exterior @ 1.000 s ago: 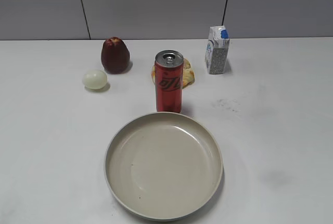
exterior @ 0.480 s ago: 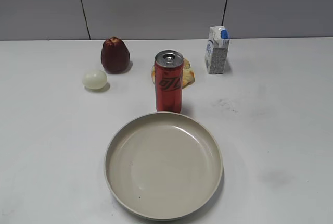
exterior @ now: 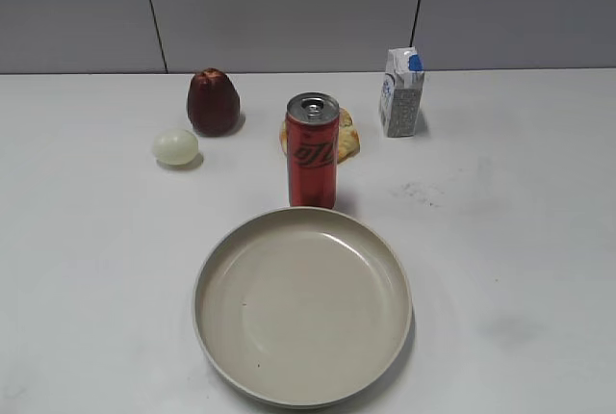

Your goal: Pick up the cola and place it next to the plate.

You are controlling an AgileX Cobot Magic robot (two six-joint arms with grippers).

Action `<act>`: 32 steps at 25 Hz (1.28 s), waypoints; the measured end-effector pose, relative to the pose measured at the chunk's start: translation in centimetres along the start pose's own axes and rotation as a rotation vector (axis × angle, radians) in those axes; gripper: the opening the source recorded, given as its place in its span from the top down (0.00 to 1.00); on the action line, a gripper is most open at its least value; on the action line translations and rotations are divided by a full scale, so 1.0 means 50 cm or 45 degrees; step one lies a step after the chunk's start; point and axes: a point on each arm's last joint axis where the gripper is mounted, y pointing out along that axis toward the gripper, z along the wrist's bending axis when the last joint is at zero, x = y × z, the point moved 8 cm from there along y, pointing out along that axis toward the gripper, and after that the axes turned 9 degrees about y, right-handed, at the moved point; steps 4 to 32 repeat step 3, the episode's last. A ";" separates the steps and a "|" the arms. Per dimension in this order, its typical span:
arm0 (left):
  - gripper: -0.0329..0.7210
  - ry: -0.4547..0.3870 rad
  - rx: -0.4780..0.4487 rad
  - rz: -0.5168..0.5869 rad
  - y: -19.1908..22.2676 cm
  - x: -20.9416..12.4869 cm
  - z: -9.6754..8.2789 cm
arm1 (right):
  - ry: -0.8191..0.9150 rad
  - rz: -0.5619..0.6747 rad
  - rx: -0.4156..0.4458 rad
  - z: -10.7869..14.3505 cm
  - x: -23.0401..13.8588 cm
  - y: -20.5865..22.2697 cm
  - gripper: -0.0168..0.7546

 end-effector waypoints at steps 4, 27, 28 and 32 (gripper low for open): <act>0.65 0.000 0.000 0.000 0.000 0.000 0.000 | 0.001 0.000 0.001 0.000 0.000 0.000 0.22; 0.65 0.000 0.000 0.000 0.000 0.000 0.000 | 0.001 0.000 0.001 0.000 0.000 0.000 0.22; 0.65 0.000 0.000 0.000 0.000 0.000 0.000 | 0.001 0.000 0.001 0.000 0.000 0.000 0.22; 0.65 0.000 0.000 0.000 0.000 0.000 0.000 | 0.001 0.000 0.001 0.000 0.000 0.000 0.22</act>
